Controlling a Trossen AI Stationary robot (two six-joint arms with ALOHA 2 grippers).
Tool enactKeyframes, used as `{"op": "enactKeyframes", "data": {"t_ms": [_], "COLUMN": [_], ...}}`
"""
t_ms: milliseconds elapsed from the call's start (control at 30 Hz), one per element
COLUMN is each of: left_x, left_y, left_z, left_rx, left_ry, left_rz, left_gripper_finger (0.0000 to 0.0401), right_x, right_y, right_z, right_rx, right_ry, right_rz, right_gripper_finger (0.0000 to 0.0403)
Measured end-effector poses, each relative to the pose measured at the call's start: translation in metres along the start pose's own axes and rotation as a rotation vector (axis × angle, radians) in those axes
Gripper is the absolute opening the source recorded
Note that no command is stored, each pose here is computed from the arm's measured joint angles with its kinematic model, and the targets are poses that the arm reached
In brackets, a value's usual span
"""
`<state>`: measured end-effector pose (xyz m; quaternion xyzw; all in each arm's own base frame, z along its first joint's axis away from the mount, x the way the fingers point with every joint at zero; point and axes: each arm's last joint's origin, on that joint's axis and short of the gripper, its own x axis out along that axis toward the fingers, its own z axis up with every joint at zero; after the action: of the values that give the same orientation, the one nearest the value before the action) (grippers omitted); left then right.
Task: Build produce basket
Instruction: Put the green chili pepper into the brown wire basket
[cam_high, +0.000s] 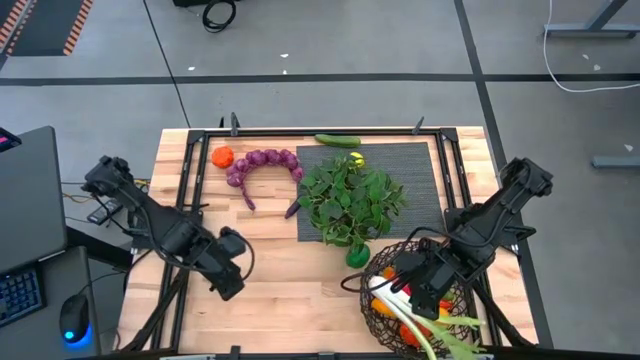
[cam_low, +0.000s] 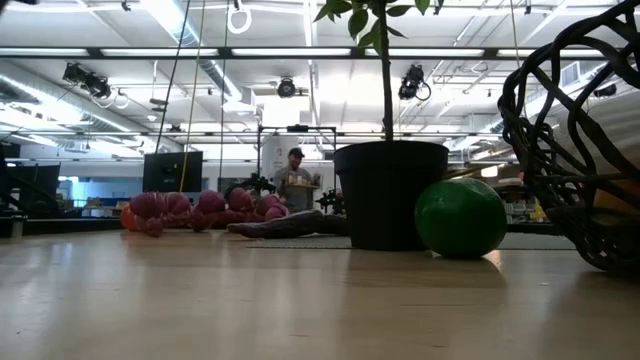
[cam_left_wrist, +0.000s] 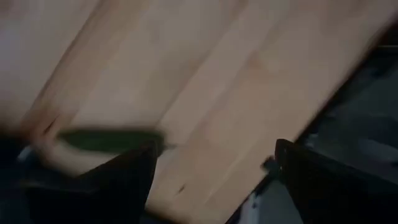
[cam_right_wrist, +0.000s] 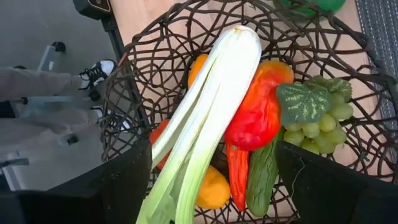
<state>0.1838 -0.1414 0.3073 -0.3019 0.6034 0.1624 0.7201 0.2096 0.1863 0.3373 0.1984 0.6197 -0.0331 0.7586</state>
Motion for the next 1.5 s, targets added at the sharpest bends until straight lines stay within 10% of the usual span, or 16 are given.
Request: {"op": "enactKeyframes", "data": {"t_ms": [300, 633, 1200, 1500], "left_x": [0.02, 0.079, 0.117, 0.154], "left_y": [0.014, 0.022, 0.062, 0.077], "left_z": [-0.024, -0.038, -0.033, -0.039], "left_rx": [-0.433, -0.777, -0.881, -0.884], "left_ry": [0.085, 0.118, 0.083, 0.17], "left_rz": [0.167, 0.11, 0.288, 0.151], "left_gripper_finger": [0.033, 0.033, 0.0329, 0.0326], "right_x": [-0.019, -0.034, -0.034, -0.034], "right_y": [-0.003, -0.009, 0.0, 0.001], "right_z": [0.003, 0.002, -0.012, -0.015], "right_rx": [0.084, 0.079, 0.082, 0.172], "right_ry": [-0.164, -0.258, -0.164, -0.153], "right_rz": [0.066, 0.091, 0.155, 0.166], "right_gripper_finger": [0.0341, 0.0341, 0.0341, 0.033]}}
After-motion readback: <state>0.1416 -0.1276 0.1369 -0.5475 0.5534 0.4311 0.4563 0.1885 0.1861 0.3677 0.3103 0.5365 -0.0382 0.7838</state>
